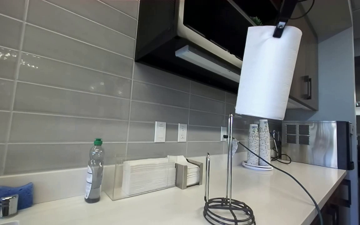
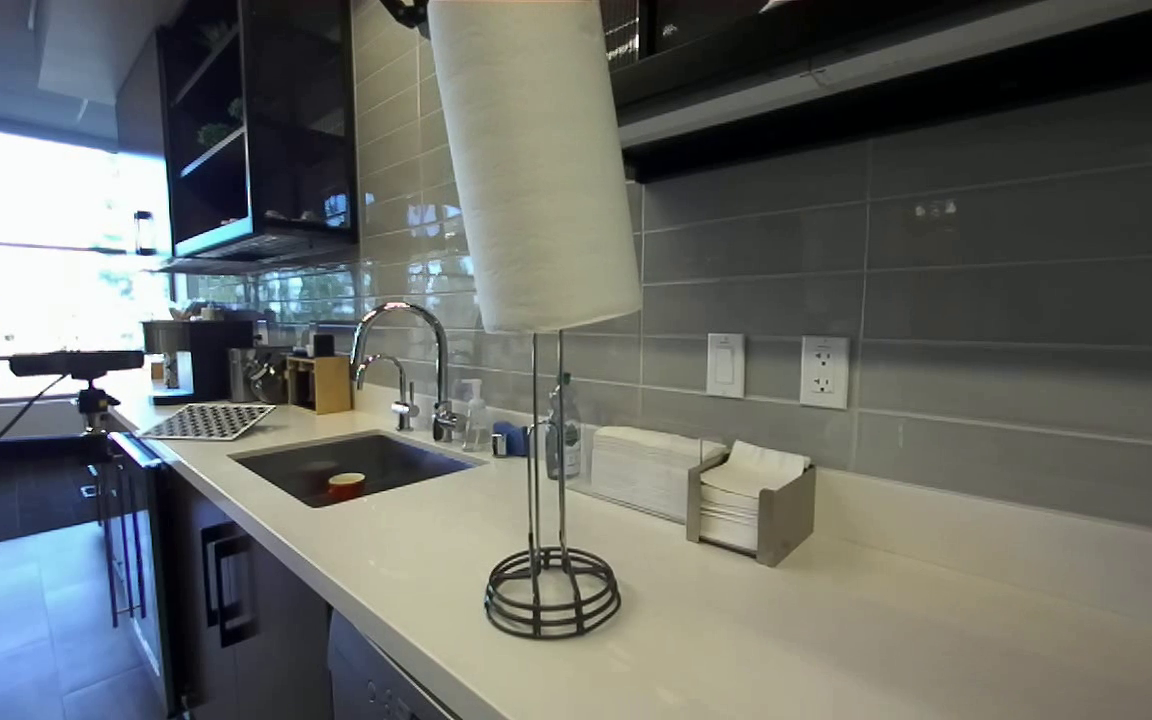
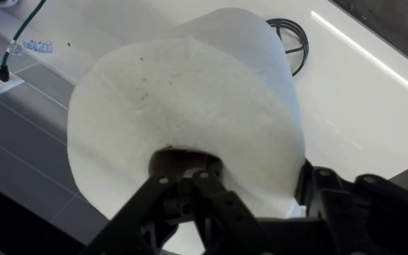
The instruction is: Put the paper towel roll on the metal holder
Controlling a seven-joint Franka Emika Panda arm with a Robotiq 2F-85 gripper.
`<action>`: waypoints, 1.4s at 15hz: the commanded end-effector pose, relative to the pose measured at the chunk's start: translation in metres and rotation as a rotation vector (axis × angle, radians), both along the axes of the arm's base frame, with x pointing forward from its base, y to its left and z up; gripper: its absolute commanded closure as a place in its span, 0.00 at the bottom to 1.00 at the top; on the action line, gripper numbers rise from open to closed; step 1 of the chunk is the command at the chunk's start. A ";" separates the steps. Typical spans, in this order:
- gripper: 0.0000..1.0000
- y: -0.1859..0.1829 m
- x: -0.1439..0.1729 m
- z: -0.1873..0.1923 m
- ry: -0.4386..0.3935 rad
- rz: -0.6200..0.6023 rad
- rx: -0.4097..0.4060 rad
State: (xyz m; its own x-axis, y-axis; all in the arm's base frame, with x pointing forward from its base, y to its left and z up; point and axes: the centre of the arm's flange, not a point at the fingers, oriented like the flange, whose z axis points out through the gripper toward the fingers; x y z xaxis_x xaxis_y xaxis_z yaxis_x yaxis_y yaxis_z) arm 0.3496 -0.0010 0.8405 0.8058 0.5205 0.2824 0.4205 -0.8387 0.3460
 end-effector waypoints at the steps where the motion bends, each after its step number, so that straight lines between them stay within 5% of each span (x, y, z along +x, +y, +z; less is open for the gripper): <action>1: 0.79 0.009 0.015 0.040 -0.015 0.056 0.019; 21: 0.79 0.023 0.089 0.015 0.089 0.143 0.075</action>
